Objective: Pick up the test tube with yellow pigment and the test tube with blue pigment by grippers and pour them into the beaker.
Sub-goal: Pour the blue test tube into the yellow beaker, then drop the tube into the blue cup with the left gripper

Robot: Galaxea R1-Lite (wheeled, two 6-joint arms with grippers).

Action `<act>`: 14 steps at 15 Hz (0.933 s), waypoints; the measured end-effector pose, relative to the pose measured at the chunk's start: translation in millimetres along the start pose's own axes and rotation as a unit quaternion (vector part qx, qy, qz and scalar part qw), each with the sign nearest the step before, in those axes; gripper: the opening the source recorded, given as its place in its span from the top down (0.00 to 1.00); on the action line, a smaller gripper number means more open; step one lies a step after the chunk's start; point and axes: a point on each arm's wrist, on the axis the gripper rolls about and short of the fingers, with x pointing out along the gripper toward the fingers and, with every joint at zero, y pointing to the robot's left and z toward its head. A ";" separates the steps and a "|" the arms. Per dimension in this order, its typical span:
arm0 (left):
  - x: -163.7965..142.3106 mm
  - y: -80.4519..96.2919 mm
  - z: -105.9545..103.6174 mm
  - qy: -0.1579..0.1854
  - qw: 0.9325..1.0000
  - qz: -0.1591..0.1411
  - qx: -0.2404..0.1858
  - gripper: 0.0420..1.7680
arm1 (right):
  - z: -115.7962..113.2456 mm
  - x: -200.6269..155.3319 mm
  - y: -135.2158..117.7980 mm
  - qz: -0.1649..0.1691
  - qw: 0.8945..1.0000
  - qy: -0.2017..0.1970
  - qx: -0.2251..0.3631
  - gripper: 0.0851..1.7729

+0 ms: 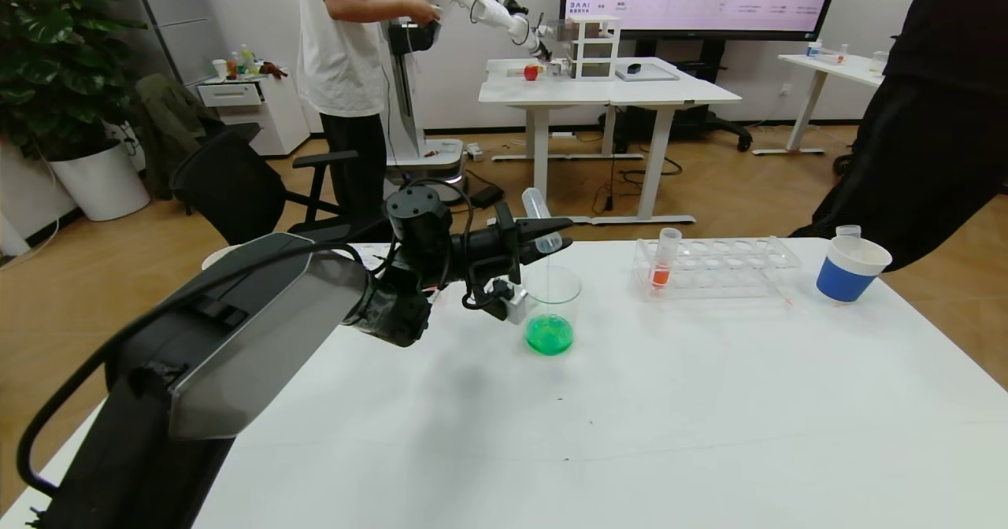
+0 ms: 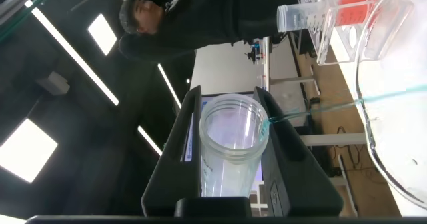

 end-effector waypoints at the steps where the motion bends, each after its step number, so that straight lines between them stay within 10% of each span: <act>1: -0.4 0.5 0.1 0.000 1.000 0.000 0.000 0.73 | 0.0 0.0 0.0 0.000 1.000 0.000 0.000 0.02; 9: -15.1 9.8 -11.1 0.013 0.997 0.007 -0.081 0.73 | 0.0 0.0 0.0 0.000 1.000 0.000 0.000 0.02; 12: -26.8 24.3 -11.2 0.041 0.980 0.054 -0.185 0.73 | 0.0 0.0 0.0 0.000 1.000 0.000 0.000 0.02; 14: -30.3 34.0 -9.1 0.096 0.956 0.113 -0.253 0.73 | 0.0 0.0 0.0 0.000 1.000 0.000 0.000 0.02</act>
